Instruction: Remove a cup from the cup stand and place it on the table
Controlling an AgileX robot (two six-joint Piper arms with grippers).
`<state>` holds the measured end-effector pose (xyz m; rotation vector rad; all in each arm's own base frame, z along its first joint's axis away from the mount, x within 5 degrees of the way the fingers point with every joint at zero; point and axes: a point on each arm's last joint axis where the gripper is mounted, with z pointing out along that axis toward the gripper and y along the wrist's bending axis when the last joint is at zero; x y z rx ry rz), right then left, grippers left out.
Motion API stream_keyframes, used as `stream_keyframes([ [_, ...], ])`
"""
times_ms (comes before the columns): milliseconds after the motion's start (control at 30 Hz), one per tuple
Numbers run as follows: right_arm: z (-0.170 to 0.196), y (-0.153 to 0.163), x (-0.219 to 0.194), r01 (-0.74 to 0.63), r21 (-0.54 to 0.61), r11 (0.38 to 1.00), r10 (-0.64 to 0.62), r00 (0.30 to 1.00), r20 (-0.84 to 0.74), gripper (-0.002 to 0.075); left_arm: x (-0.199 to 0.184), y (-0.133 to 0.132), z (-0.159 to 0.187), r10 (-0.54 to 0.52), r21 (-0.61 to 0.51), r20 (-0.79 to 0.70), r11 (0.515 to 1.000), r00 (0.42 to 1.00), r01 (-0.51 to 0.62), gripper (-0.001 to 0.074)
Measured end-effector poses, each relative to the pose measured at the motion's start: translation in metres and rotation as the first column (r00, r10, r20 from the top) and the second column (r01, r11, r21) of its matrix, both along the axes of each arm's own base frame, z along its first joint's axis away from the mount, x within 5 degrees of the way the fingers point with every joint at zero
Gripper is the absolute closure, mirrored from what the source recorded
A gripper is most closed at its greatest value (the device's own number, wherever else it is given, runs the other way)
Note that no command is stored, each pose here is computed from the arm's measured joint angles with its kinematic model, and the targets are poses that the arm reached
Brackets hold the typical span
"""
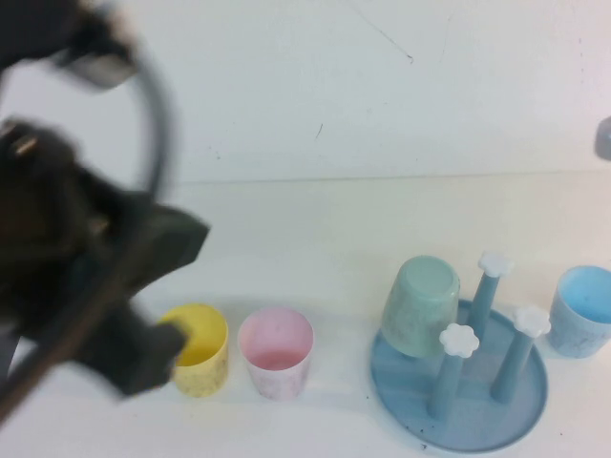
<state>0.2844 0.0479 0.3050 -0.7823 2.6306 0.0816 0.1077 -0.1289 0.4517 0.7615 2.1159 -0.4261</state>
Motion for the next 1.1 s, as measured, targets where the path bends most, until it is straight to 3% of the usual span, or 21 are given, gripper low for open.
stream_keyframes([
  [133,0.028,-0.005,-0.033,0.004,0.017,1.0,-0.006,0.991,0.135,0.068,-0.018,0.024,-0.018,-0.033,-0.068,0.069,0.997,0.997,0.038,0.0736],
  [233,0.037,-0.009,-0.062,0.007,0.03,1.0,-0.014,0.974,0.227,0.0713,-0.028,0.037,-0.038,-0.057,-0.107,0.125,0.992,0.99,0.071,0.0736],
  [433,0.035,-0.017,-0.126,-0.016,0.026,1.0,0.005,0.929,0.369,0.0726,-0.037,0.045,-0.072,-0.085,-0.173,0.2,0.977,0.976,0.121,0.0736],
  [767,-0.002,-0.029,-0.222,-0.04,0.036,0.999,0.013,0.83,0.557,0.0727,-0.034,0.038,-0.104,-0.109,-0.142,0.183,0.98,0.977,0.136,0.0736],
  [1100,-0.035,-0.028,-0.247,-0.063,0.104,0.993,-0.01,0.81,0.586,0.0727,-0.034,0.039,-0.106,-0.11,-0.129,0.173,0.983,0.979,0.133,0.0736],
])
